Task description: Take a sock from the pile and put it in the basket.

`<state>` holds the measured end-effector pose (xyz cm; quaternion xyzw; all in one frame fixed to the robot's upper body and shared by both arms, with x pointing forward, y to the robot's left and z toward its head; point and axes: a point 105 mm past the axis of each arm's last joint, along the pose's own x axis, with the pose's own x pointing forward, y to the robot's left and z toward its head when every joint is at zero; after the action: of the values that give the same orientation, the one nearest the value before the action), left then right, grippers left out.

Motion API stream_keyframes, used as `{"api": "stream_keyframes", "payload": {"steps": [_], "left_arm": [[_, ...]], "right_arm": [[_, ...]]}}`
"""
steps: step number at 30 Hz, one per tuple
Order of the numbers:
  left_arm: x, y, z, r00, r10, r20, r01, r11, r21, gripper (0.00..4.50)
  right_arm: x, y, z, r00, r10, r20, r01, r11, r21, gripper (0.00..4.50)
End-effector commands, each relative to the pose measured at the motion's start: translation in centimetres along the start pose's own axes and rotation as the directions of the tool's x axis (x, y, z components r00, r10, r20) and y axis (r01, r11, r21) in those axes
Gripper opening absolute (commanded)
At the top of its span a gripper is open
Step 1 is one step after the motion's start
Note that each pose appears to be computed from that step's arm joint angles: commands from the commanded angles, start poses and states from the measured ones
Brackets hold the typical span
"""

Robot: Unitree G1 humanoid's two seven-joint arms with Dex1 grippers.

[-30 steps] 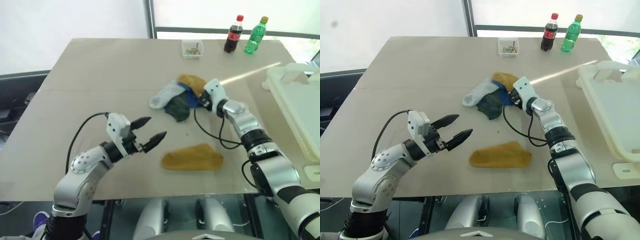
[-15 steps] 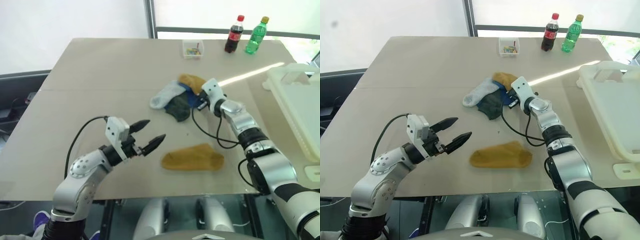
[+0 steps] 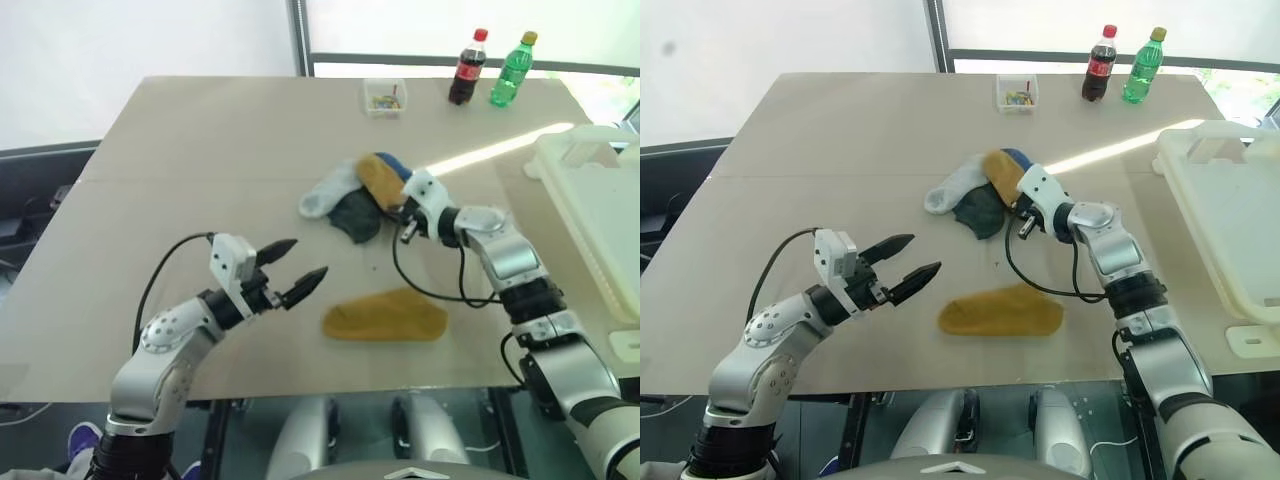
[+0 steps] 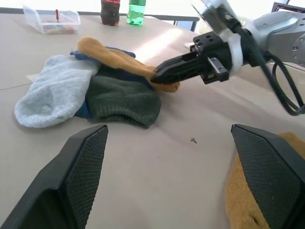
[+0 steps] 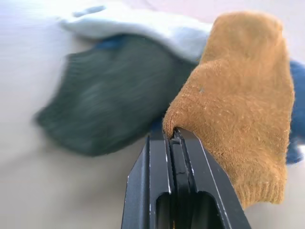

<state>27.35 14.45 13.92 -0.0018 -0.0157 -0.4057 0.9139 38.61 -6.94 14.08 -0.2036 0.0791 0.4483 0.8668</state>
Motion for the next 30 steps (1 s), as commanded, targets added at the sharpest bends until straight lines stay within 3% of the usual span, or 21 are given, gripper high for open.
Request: {"api": "stream_keyframes", "payload": {"steps": [1,7,16,22,30], "left_arm": [[0.4,-0.2,0.7,0.999,-0.021,0.032,0.021,1.000,0.017,4.41],[0.5,-0.1,0.6,0.999,-0.030,0.031,0.029,0.999,0.015,4.41],[-1.1,1.3,-0.6,1.000,0.029,0.002,-0.029,0.999,-0.032,4.41],[-1.5,1.4,-0.9,1.000,0.013,-0.025,-0.014,0.999,-0.040,4.41],[-1.4,0.9,-1.9,0.996,-0.050,-0.079,0.046,0.997,-0.054,4.41]], "right_arm": [[-0.7,2.0,3.0,0.993,0.089,0.075,-0.087,0.996,-0.031,0.03],[-1.0,6.0,3.6,0.967,0.246,0.070,-0.241,0.968,-0.062,0.03],[-1.7,9.9,1.6,0.913,0.406,-0.042,-0.400,0.870,-0.288,0.03],[-3.1,9.7,-0.8,0.900,0.407,-0.156,-0.436,0.835,-0.335,0.03],[-3.8,7.7,-1.3,0.937,0.307,-0.166,-0.348,0.855,-0.385,0.03]]}}
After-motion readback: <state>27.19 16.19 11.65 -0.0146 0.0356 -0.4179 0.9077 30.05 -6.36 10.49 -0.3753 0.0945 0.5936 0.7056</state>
